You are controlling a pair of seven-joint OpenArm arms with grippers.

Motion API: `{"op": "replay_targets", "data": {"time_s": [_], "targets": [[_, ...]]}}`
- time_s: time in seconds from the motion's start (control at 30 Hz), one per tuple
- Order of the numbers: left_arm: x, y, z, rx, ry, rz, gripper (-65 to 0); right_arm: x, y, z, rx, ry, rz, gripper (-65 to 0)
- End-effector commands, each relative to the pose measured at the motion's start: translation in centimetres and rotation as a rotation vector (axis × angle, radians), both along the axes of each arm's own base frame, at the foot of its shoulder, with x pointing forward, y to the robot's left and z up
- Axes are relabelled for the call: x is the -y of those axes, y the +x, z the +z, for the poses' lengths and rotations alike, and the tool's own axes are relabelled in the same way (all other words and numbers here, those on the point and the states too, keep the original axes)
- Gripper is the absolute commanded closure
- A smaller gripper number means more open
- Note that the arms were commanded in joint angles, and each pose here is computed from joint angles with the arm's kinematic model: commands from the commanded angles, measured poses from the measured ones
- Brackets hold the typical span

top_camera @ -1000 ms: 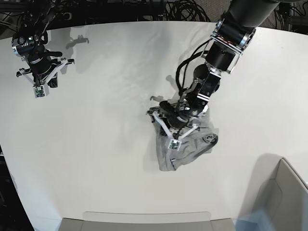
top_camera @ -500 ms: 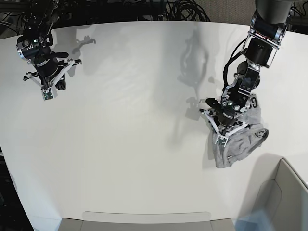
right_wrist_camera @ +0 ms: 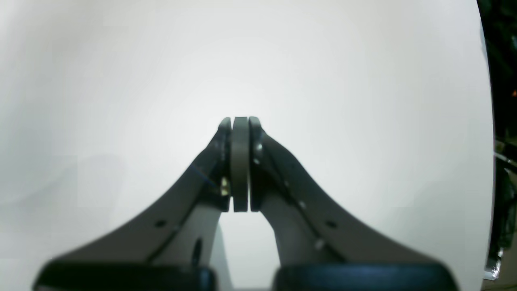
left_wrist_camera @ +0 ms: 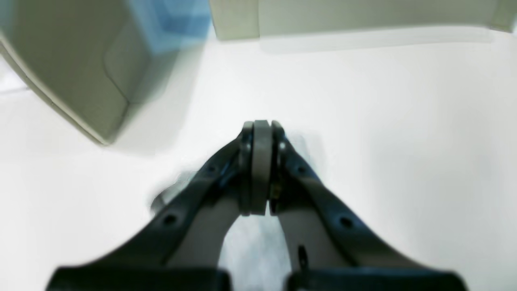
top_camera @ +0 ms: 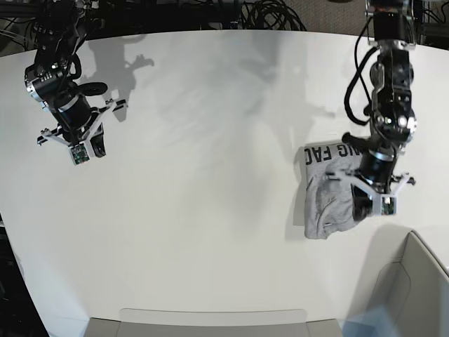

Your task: Fold the T-shirt properly

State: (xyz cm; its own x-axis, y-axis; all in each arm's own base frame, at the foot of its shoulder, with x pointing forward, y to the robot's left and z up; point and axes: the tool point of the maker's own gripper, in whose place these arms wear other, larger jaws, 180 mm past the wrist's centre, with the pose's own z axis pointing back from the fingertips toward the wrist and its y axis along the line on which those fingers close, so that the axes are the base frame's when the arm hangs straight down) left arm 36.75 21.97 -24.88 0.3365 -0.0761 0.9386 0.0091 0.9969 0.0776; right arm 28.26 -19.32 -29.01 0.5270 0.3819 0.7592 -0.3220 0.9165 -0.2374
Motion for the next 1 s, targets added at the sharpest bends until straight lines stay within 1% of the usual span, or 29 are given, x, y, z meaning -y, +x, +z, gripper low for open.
{"op": "replay_targets", "data": {"time_s": [0.0, 0.07, 0.1, 0.23, 0.33, 0.5, 0.63, 0.7, 0.87, 0.97], "targets": [[-0.4, -1.1, 1.5, 0.053, 0.02, 0.001, 0.0, 0.4, -0.1, 0.5, 0.016, -0.012, 0.002, 0.0], [-1.2, -3.8, 0.6, 0.021, 0.03, 0.024, 0.0, 0.2, -1.5, -0.7, -0.02, -0.005, 0.008, 0.0], [-1.7, -5.2, 0.0, -0.002, 0.029, 0.042, 0.0, -0.1, -2.1, -1.0, -0.015, 0.009, 0.018, 0.0], [-4.8, -10.2, -3.1, -0.097, -0.007, 0.182, 0.0, -3.2, -6.0, -3.2, -0.036, 0.115, 0.076, 0.0], [-6.4, -13.5, -5.1, -0.173, -0.012, 0.255, 0.0, -4.6, -8.5, -4.0, -0.038, 0.203, 0.055, 0.0], [-6.4, -18.9, -7.4, -0.243, 0.019, 0.252, 0.0, -5.8, -12.6, -5.5, -0.101, 0.282, 0.015, 0.0], [-6.3, -23.4, -8.5, -0.285, 0.041, 0.253, 0.0, -5.9, -15.2, -6.7, -0.176, 0.285, -0.002, 0.0], [-6.2, -25.7, -9.0, -0.326, 0.055, 0.246, 0.0, -6.0, -16.5, -7.2, -0.215, 0.286, -0.004, 0.0], [-5.5, -29.1, -9.8, -0.384, 0.058, 0.223, 0.0, -6.1, -19.8, -8.1, -0.301, 0.293, -0.022, 0.0], [-5.2, -31.7, -10.8, -0.409, 0.056, 0.208, 0.0, -6.9, -21.8, -8.5, -0.345, 0.331, -0.074, 0.0]]}}
